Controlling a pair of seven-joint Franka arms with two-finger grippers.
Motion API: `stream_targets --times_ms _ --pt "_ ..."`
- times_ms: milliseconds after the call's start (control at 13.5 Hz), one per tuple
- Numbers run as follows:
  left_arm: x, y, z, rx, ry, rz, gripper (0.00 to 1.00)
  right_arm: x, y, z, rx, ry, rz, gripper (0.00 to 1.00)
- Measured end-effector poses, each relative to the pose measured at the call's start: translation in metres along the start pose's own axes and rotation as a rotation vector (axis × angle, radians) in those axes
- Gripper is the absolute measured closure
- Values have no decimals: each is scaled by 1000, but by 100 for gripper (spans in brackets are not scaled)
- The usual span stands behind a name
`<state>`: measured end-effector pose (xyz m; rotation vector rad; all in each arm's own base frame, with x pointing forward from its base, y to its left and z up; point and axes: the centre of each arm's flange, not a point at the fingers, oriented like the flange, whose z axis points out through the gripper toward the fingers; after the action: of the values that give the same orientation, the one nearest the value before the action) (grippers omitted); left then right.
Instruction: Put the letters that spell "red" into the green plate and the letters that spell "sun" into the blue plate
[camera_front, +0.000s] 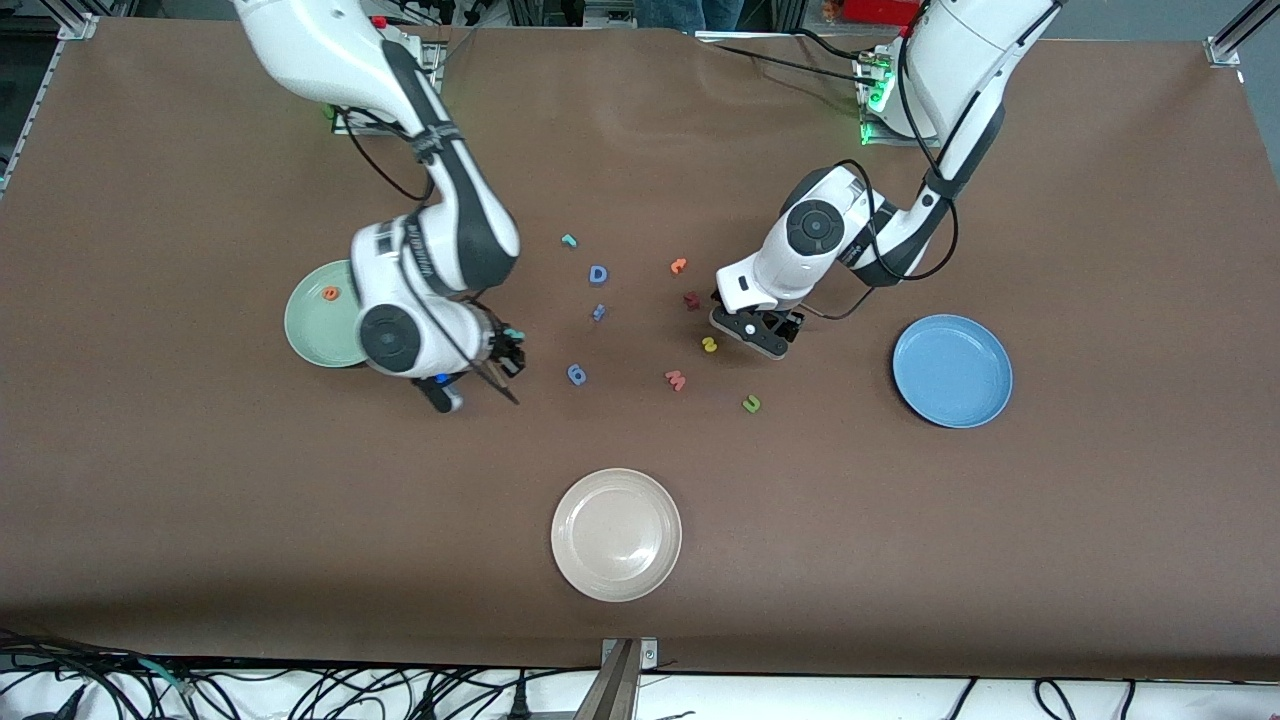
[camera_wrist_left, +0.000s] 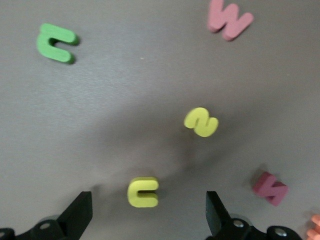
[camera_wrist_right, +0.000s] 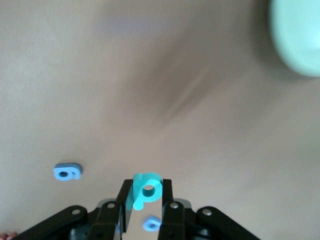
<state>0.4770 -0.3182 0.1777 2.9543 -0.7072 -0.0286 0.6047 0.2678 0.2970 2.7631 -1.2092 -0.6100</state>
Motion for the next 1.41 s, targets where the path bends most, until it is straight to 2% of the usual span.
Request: stream_targets --times_ms 223,371,520,742,1039,1410 --pt "1 -6 1 3 12 -8 0 59 56 -43 -65 -40 -142 73" --pt "0 -3 2 3 13 -3 0 97 88 -54 -93 -44 -246 73" --pt "-2 2 4 27 14 9 0 129 115 -45 -117 -52 -339 73" --pt "-4 5 10 91 26 10 0 169 148 2 -122 -56 -440 73" --pt "-4 4 11 95 33 1 0 187 172 61 -138 -48 -478 73" --pt "-2 22 13 89 40 -15 3 185 170 82 -144 -57 -489 73"
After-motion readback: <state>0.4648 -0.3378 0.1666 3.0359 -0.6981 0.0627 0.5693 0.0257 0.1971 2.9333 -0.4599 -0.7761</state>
